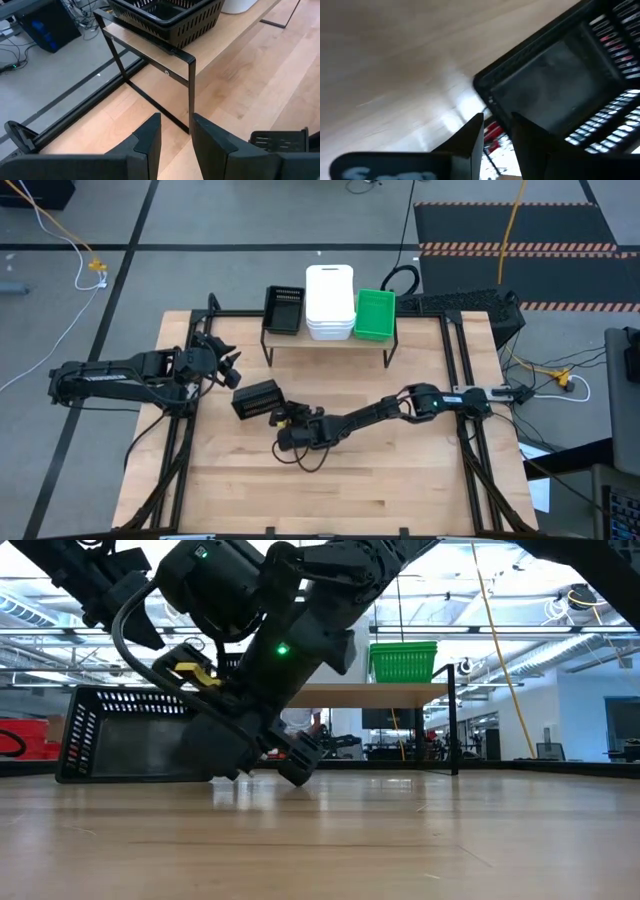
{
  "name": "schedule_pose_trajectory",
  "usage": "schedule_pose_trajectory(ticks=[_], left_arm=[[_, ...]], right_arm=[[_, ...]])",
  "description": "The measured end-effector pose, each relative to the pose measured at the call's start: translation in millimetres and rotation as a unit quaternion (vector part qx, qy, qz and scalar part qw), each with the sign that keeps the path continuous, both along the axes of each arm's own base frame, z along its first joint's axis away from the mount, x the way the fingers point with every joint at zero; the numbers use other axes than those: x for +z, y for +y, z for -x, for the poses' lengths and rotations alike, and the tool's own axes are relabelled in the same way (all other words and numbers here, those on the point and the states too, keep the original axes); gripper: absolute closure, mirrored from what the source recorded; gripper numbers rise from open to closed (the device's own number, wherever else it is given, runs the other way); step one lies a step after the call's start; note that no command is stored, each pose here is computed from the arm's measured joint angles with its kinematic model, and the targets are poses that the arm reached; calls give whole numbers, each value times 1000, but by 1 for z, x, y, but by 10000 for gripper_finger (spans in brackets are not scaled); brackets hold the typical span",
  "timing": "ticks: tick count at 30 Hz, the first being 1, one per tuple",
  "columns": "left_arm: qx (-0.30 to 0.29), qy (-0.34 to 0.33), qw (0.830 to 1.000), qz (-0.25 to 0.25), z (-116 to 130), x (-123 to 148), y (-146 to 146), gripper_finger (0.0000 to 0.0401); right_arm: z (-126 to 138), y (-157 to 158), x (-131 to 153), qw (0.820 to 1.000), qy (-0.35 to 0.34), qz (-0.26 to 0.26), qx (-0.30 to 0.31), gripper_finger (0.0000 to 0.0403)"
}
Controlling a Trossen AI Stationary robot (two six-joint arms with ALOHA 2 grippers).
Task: Stack baskets on shelf by color
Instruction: Stack the black bin on top of the other black bins on the shelf
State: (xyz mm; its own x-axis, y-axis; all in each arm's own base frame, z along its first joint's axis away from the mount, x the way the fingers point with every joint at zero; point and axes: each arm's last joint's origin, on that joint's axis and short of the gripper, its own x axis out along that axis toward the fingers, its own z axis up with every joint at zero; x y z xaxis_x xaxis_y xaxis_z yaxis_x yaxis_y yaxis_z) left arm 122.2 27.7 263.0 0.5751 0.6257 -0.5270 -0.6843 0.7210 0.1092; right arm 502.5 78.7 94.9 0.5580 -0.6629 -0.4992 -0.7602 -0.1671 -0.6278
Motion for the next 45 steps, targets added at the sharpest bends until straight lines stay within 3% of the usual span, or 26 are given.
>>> schedule_pose_trajectory(ticks=[5, 10, 25, 29, 33, 41, 43, 45], left_arm=[[0, 3, 1000, 0, 0, 0, 0, 295], [0, 5, 1000, 1, 1, -1, 0, 295], [0, 5, 1000, 1, 1, -1, 0, 295], [0, 5, 1000, 1, 1, -1, 0, 295], [1, 5, 1000, 1, 1, -1, 0, 295], [-2, 18, 1000, -1, 2, -2, 0, 295], [-2, 21, 1000, -1, 2, -3, 0, 295], [-2, 25, 1000, -1, 3, -3, 0, 295]], right_arm=[[-5, -9, 2, 999, 10, 20, 25, 310], [-8, -24, 2, 999, 16, 30, 13, 310], [-22, -57, 13, 997, -13, 57, 43, 311], [-23, -75, 12, 998, -15, 45, 40, 329], [-22, -87, 11, 999, -31, 22, 12, 381], [-11, -68, 9, 999, -14, -7, -40, 399], [-4, -54, 12, 999, 1, -38, -38, 401], [5, -39, 22, 992, 4, -122, -35, 403]])
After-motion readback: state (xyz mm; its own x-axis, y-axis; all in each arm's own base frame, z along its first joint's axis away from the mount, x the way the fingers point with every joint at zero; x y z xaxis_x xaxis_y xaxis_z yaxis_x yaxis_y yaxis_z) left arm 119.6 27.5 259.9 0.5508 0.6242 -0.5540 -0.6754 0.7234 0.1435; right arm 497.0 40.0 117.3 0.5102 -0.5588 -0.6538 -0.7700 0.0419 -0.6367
